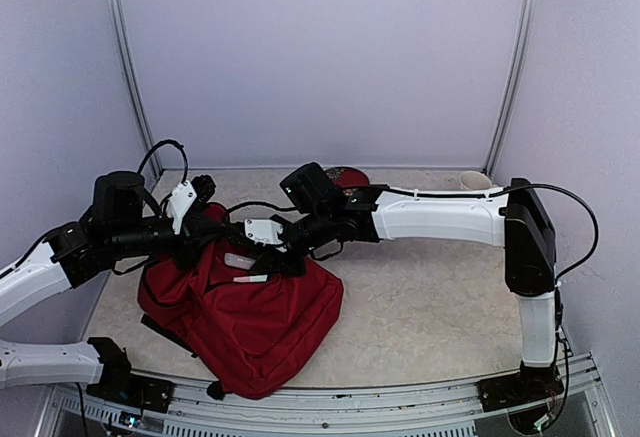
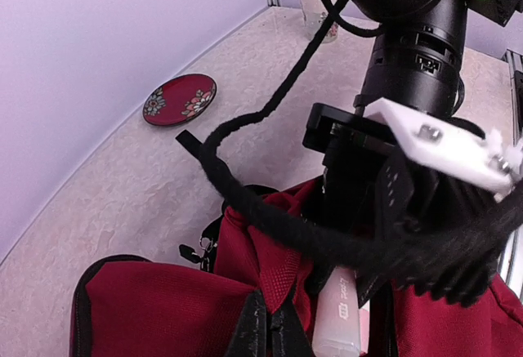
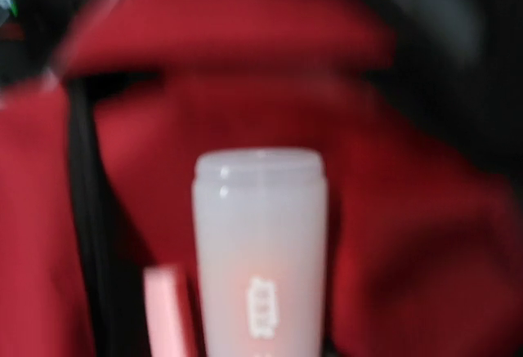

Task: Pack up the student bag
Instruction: Place the pen in the lower front pocket of the bag, then place the student bag in the lower front pocket.

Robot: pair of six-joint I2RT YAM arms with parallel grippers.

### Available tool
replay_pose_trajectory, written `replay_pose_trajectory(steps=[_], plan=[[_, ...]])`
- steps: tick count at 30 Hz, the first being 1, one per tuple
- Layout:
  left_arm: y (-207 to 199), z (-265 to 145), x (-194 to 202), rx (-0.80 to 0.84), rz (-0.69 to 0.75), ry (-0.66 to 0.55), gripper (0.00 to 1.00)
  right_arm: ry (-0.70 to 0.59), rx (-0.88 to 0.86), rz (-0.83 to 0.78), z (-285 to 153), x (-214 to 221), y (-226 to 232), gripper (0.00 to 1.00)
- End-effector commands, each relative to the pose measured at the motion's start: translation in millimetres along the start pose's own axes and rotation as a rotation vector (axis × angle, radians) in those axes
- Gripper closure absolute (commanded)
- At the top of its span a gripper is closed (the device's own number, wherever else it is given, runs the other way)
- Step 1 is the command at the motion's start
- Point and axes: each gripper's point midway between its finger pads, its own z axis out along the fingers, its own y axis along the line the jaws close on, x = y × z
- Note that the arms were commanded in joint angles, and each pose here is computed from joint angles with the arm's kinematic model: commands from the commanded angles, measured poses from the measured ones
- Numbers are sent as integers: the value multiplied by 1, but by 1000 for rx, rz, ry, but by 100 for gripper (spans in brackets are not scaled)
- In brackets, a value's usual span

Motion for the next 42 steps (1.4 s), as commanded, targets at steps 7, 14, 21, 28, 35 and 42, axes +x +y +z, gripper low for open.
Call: replay_pose_trajectory(steps=[7,14,21,28,35,42], plan=[[-3,-13,-42,15,48,-162,100,630,152,-59,-15,110,-5,66],[-2,-12,-40,9,43,-156,100,391,185,-45,-32,23,-13,35],[-6,-7,-38,34,39,-145,100,-62,104,50,-83,-78,11,32],[-28,-7,-40,132,67,-166,100,-159,204,435,-106,-46,-20,50],[-77,-7,-41,317,161,-169,100,-91,202,649,-104,13,-9,53],[-119,9,-38,485,255,-74,89,-115,176,699,-130,34,15,48]])
